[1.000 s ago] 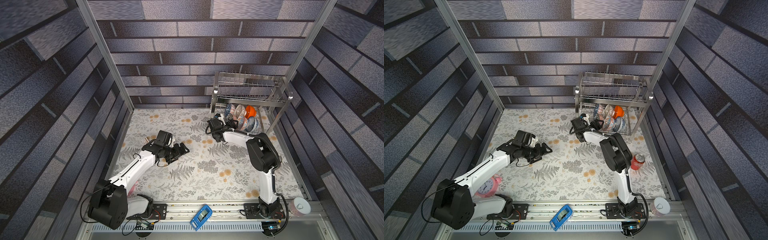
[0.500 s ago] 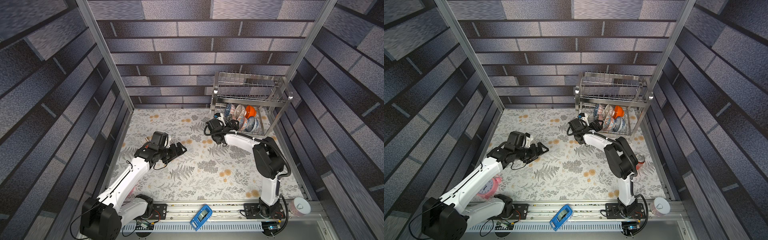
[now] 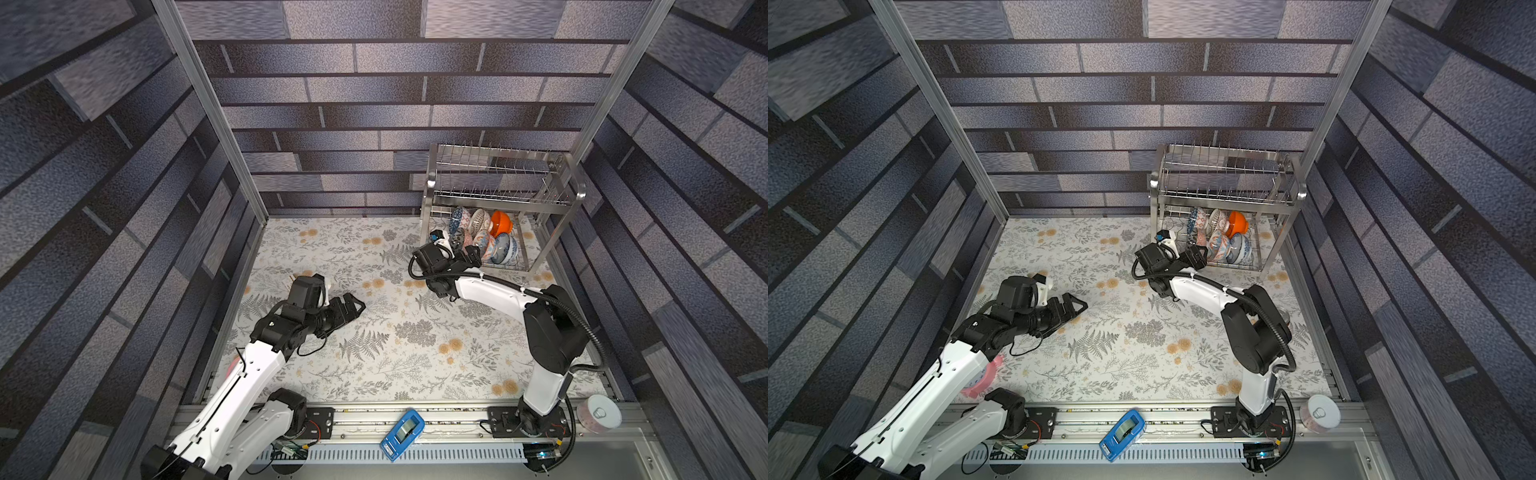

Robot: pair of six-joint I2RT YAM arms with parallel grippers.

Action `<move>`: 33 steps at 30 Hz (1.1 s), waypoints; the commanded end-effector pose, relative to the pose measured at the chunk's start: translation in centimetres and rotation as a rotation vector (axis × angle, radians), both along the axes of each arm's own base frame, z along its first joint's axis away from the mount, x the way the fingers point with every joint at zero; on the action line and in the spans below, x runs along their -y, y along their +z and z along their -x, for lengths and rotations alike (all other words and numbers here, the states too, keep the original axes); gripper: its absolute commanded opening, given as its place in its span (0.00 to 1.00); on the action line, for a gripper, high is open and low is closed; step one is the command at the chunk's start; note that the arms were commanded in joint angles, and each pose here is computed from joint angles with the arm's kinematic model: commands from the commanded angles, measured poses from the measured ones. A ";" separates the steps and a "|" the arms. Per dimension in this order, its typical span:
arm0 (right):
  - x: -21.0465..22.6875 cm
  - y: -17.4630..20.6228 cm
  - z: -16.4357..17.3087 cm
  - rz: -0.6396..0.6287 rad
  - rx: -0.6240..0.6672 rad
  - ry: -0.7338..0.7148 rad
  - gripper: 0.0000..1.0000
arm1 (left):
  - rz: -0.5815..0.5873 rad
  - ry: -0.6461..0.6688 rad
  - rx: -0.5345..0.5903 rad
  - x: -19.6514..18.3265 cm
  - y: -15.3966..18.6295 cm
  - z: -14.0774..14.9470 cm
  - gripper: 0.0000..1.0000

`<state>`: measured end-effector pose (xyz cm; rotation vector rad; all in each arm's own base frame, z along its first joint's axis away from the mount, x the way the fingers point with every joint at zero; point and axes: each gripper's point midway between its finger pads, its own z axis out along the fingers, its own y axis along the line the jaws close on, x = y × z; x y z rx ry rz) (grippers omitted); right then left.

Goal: Load bowls into a dish rack
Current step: Reset both arms

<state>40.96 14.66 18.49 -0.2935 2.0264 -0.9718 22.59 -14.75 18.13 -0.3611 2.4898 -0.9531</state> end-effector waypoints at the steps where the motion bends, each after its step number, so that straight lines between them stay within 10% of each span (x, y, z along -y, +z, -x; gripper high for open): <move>1: 0.7 1.4 2.1 -0.065 0.026 -0.005 1.00 | -0.037 0.034 -0.012 -1.0 -0.6 0.9 0.96; 20: 6.0 2.0 11.8 -0.775 0.046 0.291 1.00 | -0.635 0.299 0.241 -13.0 1.5 -5.1 1.00; 33: 11.7 -5.0 8.6 -0.749 0.172 0.219 1.00 | -0.837 0.609 0.393 -21.9 -2.2 -9.8 1.00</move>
